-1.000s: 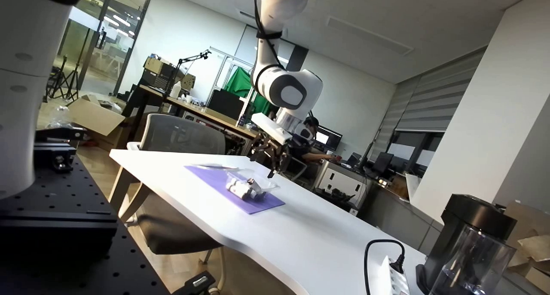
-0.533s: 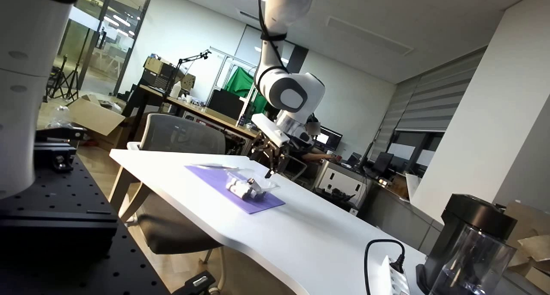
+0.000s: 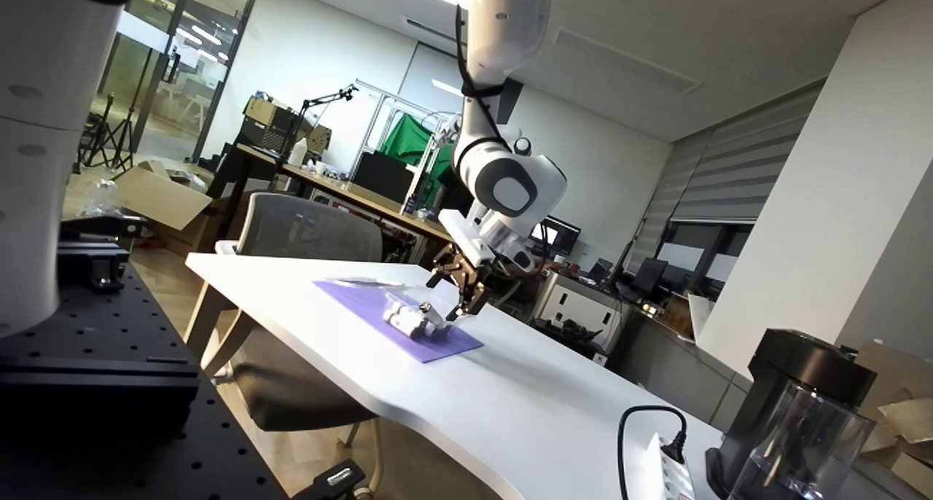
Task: Pick an object from the plastic box and put it on the table
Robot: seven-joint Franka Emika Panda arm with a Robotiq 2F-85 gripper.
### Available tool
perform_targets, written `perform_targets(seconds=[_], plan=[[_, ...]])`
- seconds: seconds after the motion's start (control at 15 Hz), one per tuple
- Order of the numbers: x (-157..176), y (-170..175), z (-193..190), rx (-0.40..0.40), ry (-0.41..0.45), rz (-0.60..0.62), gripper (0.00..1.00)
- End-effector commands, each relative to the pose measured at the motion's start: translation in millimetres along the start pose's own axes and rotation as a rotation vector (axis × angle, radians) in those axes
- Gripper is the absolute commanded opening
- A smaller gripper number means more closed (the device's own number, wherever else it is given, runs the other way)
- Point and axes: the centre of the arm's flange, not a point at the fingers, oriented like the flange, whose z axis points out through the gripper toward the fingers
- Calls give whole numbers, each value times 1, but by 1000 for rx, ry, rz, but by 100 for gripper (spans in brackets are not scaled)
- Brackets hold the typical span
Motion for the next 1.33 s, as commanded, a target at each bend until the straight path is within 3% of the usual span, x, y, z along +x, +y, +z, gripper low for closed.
perform_targets(seconds=[0.0, 0.73, 0.8, 0.87, 1.27], plan=[[26, -4, 5, 36, -41, 44, 100], [26, -25, 22, 33, -109, -1, 100], [25, -27, 25, 33, -115, -6, 75], [25, -29, 28, 25, -122, -10, 74], [27, -33, 32, -2, -148, -16, 32]])
